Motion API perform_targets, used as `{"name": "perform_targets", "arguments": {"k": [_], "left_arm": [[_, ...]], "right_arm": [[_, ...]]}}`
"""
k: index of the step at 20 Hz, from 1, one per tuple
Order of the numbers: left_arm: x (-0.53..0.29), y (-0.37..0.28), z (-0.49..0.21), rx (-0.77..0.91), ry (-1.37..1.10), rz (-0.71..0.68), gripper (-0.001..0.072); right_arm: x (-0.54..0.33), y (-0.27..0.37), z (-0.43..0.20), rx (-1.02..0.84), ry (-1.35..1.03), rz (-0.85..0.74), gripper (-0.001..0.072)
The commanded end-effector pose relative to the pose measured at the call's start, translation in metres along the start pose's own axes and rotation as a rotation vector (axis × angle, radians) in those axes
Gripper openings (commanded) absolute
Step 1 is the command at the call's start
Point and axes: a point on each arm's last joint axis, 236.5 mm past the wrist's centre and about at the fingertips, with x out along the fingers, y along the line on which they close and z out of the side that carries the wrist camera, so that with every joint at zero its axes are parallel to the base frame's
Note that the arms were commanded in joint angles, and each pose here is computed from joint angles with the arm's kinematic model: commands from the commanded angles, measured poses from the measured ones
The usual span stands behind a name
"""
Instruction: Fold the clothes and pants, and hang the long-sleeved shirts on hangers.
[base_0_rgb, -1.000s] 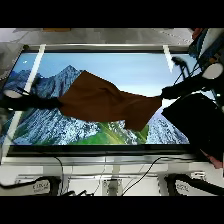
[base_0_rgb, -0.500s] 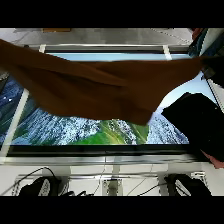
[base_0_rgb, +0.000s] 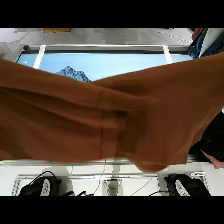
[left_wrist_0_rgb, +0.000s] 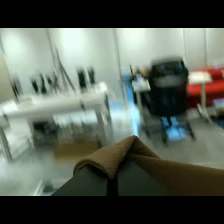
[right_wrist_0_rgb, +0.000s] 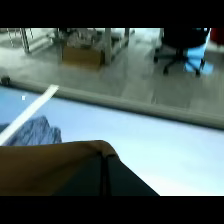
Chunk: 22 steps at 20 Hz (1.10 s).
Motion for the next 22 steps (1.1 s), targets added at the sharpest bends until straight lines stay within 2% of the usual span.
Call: {"name": "perform_targets", "arguments": {"k": [1,5,8,10,13,16,18,22], "left_arm": [[0.039,-0.029,-0.140,-0.145,0.450,-0.174,0.0025],[0.079,-0.080,-0.318,-0.414,0.881,-0.356,0.0026],[0.100,-0.122,-0.421,-0.479,1.085,-0.414,0.0025],[0.114,-0.142,-0.469,-0.484,1.131,-0.402,0.0026],[0.136,-0.146,-0.501,-0.467,1.099,-0.341,0.0026],[0.152,-0.129,-0.494,-0.452,1.027,-0.283,0.0026],[0.141,-0.123,-0.497,-0.421,1.067,-0.297,0.0025],[0.087,-0.111,-0.522,-0.249,1.286,-0.381,0.0025]], "right_arm": [[0.066,-0.023,-0.071,0.113,0.316,0.019,0.0007],[0.174,-0.058,-0.196,0.276,0.708,0.054,0.0008],[0.240,-0.081,-0.278,0.371,0.865,0.045,0.0008],[0.283,-0.096,-0.316,0.422,0.877,0.025,0.0008],[0.328,-0.113,-0.350,0.471,0.837,-0.010,0.0008],[0.333,-0.119,-0.361,0.466,0.846,-0.026,0.0008],[0.317,-0.113,-0.371,0.453,0.927,-0.014,0.0008],[0.257,-0.096,-0.402,0.431,1.224,0.033,0.0008]]}}
